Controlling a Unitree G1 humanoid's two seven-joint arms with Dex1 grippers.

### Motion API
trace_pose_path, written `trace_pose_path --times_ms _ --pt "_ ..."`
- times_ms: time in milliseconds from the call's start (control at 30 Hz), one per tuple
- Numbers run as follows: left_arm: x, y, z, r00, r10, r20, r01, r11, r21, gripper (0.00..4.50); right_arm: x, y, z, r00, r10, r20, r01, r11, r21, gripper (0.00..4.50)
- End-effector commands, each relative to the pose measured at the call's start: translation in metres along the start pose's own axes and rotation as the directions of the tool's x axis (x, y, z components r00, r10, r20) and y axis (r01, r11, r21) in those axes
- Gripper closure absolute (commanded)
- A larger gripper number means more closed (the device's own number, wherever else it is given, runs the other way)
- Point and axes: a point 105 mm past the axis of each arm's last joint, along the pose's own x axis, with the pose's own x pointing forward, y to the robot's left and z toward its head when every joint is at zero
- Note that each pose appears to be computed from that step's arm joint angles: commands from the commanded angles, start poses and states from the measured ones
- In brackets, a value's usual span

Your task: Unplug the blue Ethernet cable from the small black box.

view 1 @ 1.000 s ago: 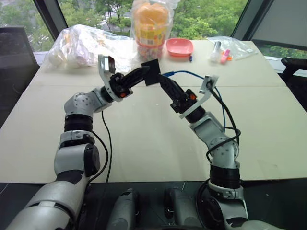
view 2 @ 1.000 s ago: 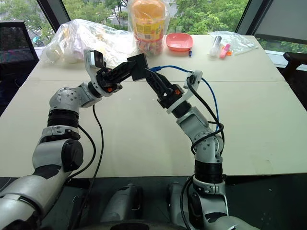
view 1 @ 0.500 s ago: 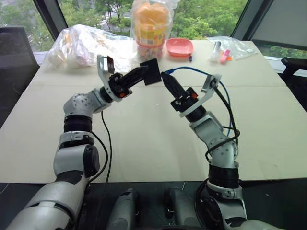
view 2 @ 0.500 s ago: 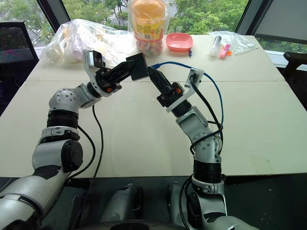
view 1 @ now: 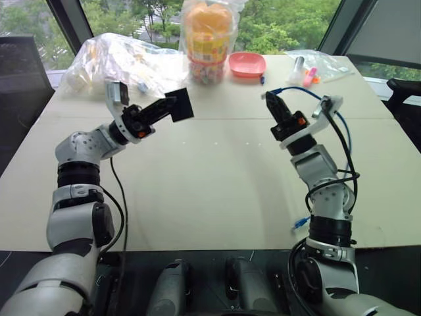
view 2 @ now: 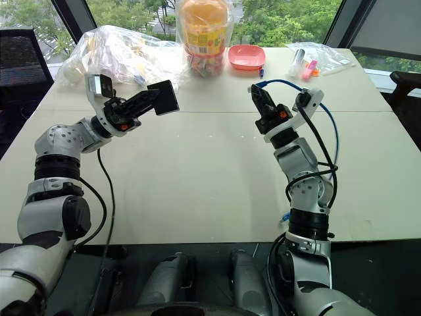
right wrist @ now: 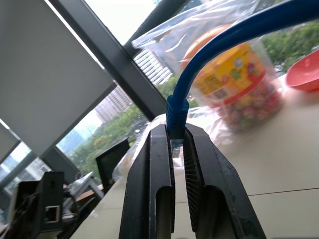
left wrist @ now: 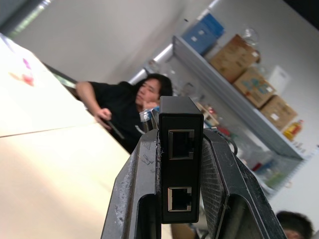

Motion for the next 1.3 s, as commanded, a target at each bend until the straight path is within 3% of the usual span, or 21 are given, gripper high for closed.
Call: trace_pose_path --times_ms 33,267,433,567,600,633,833,867,967,1100,1167,1300 --pt "0.016 0.000 0.008 1.000 0.014 0.006 -0.015 0.993 0.121 4.04 0.016 0.014 0.016 0.996 0.089 -0.018 -0.091 0.990 -0.106 4.48" --pt "0.044 0.029 -0.019 0.981 0.185 -0.065 -0.149 0.916 0.373 4.04 0.061 -0.010 0.088 1.000 0.024 0.000 -0.023 0.949 -0.315 4.48" --pt "0.053 0.033 -0.026 0.976 0.212 -0.044 -0.167 0.869 0.466 4.04 0.064 -0.036 0.067 0.991 -0.044 -0.127 -0.009 0.922 -0.388 4.48" --pt "0.063 0.031 -0.053 0.964 0.241 -0.112 -0.120 0.773 0.623 4.04 0.027 -0.107 0.014 0.935 -0.285 -0.213 0.183 0.898 -0.400 4.48" --pt "0.066 0.028 -0.053 0.969 0.227 -0.096 -0.118 0.770 0.627 4.04 0.020 -0.115 0.008 0.923 -0.313 -0.222 0.199 0.885 -0.420 3.65" --pt "0.068 0.027 -0.054 0.969 0.231 -0.089 -0.121 0.756 0.644 4.04 0.015 -0.121 0.004 0.914 -0.335 -0.227 0.216 0.878 -0.427 3.36" --pt "0.076 0.032 -0.064 0.949 0.296 -0.114 -0.113 0.651 0.751 4.04 0.008 -0.129 -0.001 0.908 -0.369 -0.198 0.268 0.876 -0.401 0.28" --pt "0.077 0.034 -0.063 0.949 0.299 -0.104 -0.122 0.648 0.752 4.04 0.009 -0.128 -0.002 0.909 -0.365 -0.203 0.262 0.877 -0.404 0.06" --pt "0.081 0.042 -0.061 0.942 0.332 -0.058 -0.173 0.626 0.761 4.04 0.007 -0.113 -0.016 0.912 -0.300 -0.280 0.185 0.909 -0.373 0.06" --pt "0.087 0.059 -0.070 0.920 0.390 -0.035 -0.219 0.587 0.779 4.04 -0.019 -0.045 -0.057 0.880 -0.033 -0.475 -0.115 0.953 -0.279 0.06" --pt "0.090 0.067 -0.077 0.909 0.414 -0.035 -0.233 0.576 0.783 4.04 -0.030 -0.025 -0.061 0.878 0.000 -0.479 -0.142 0.955 -0.260 0.06" --pt "0.091 0.079 -0.080 0.883 0.470 -0.017 -0.268 0.533 0.803 4.04 -0.038 -0.020 -0.058 0.884 -0.039 -0.466 -0.111 0.950 -0.290 0.06"
